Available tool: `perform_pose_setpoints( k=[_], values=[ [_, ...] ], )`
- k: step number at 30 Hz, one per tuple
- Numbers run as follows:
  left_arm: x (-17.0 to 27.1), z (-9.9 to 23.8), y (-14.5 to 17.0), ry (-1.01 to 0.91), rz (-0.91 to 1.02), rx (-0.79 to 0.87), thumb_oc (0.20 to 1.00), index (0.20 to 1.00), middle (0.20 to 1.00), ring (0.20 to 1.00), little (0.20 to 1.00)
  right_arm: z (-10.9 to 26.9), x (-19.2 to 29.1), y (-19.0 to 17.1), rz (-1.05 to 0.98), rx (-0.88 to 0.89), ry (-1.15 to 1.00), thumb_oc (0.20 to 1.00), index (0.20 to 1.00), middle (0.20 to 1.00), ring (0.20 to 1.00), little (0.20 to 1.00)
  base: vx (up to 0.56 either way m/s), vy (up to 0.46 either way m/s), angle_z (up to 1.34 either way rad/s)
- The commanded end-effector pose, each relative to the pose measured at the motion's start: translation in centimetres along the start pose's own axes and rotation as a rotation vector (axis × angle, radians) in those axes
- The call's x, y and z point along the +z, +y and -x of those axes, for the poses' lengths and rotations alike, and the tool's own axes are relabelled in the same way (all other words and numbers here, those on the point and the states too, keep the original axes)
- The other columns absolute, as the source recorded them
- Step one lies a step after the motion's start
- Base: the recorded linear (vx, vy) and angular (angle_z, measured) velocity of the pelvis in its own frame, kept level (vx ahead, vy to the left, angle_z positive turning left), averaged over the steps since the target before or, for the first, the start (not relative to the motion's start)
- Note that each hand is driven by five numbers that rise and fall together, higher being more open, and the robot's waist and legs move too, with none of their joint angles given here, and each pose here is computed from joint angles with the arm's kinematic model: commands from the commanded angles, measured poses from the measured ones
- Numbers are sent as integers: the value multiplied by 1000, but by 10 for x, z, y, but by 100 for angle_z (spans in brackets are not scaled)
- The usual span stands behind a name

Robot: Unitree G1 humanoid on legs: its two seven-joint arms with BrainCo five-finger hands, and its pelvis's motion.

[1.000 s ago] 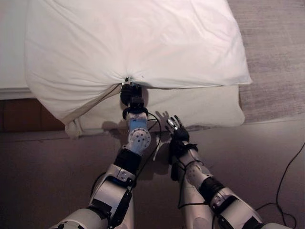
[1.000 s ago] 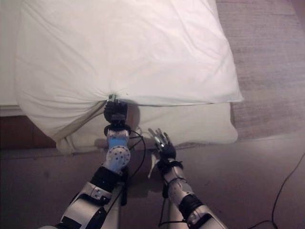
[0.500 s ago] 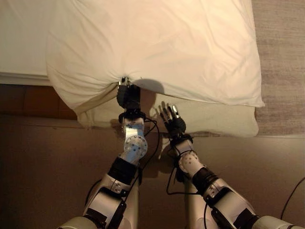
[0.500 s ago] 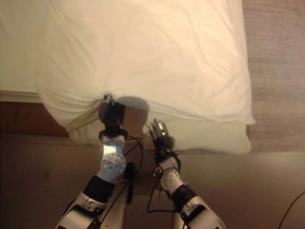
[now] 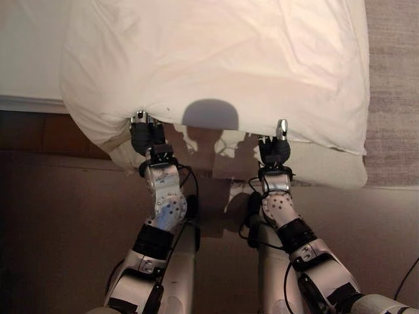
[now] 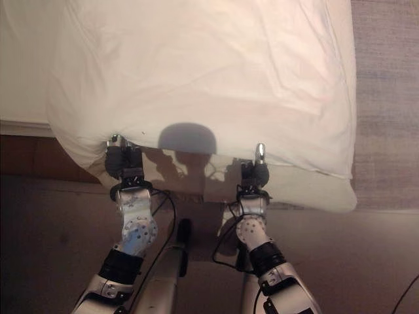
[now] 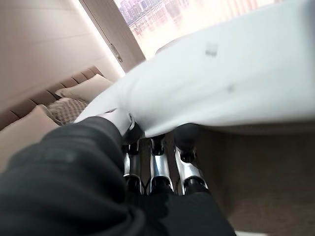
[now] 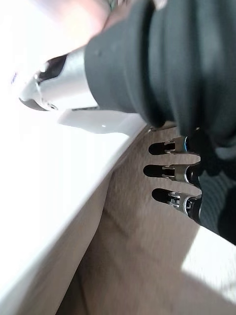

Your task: Make the bed

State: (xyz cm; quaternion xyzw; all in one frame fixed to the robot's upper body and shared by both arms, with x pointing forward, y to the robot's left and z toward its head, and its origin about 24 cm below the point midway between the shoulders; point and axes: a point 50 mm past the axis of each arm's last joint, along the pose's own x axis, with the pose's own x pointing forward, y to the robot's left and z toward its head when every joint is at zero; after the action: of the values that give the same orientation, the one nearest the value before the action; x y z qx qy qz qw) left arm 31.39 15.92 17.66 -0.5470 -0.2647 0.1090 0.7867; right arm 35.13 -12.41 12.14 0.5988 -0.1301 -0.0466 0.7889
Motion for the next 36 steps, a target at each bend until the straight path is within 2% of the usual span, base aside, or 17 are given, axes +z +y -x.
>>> perform_pose_setpoints(
  k=[1,10,18,19,21,22,23,24,36],
  values=[
    [59,-5,-22,-293,20,-133,200,200,200,200,200,-6,54,2,-1,13,-243,1000,1000,1000,1000,1000,0,0,0],
    [64,-11,-19,-318,-11,-113,200,200,200,200,200,-17,89,-23,110,-148,-323,1000,1000,1000,1000,1000,0,2,-1],
    [66,-11,-23,-324,-15,-127,200,200,200,200,200,-24,90,-22,134,-172,-302,1000,1000,1000,1000,1000,0,0,0],
    [66,-12,-23,-325,-16,-127,200,200,200,200,200,-25,92,-22,143,-177,-304,928,928,928,928,928,0,0,0],
    [67,-12,-24,-333,-19,-126,200,200,200,200,200,-28,94,-20,150,-182,-310,341,341,341,341,341,0,0,0],
    [68,-12,-24,-337,-20,-126,200,200,200,200,200,-28,94,-20,151,-190,-311,260,260,260,260,260,0,0,0],
    [68,-12,-24,-337,-20,-126,200,200,200,200,200,-28,94,-20,151,-190,-311,260,260,260,260,260,0,0,0],
    [68,-12,-23,-336,-23,-122,200,200,200,200,200,-30,94,-20,153,-199,-309,200,200,200,200,200,0,0,0],
    [69,-11,-19,-334,-36,-109,200,200,200,200,200,-30,93,-13,155,-167,-300,200,200,200,200,200,0,0,0]
  ],
)
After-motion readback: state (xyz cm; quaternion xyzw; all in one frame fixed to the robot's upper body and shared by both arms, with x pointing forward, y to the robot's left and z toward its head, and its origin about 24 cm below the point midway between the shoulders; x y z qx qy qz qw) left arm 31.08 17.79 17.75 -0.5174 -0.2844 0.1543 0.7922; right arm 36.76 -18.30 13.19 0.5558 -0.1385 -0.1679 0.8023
